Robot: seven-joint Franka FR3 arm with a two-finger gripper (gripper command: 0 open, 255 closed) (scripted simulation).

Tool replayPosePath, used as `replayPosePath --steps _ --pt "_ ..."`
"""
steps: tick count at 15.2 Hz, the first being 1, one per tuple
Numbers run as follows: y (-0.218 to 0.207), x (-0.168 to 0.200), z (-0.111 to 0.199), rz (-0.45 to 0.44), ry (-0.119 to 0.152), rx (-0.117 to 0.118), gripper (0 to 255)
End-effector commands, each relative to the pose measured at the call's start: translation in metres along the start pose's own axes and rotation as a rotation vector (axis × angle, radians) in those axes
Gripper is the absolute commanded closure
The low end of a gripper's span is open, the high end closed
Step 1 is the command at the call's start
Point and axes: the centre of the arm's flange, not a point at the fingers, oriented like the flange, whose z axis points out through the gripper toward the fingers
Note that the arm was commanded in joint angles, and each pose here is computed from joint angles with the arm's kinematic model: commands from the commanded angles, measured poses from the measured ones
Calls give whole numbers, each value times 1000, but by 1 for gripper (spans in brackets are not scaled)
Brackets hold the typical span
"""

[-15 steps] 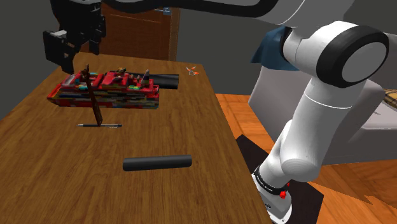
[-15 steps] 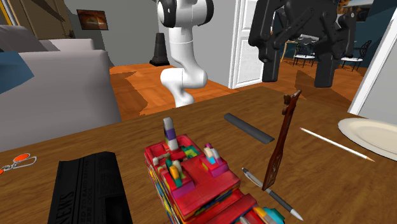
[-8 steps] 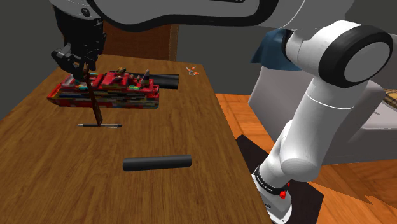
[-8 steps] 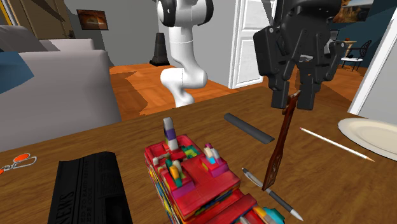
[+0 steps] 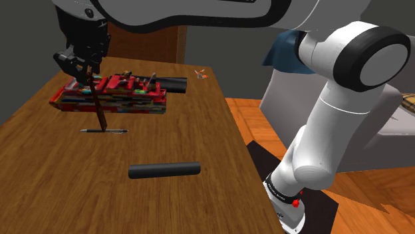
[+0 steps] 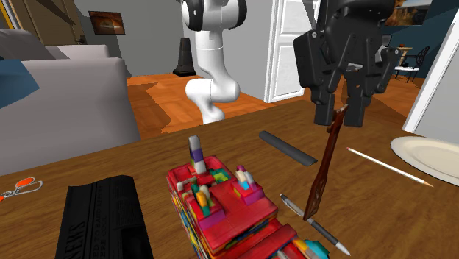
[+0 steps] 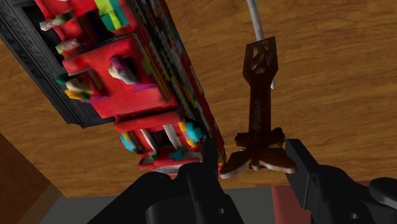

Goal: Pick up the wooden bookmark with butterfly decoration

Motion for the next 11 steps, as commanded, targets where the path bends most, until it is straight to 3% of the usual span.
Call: replayPosePath --steps 1,11 --pt "1 1 -4 0 -2 -1 255" --pt "9 18 -53 0 -2 -1 255"
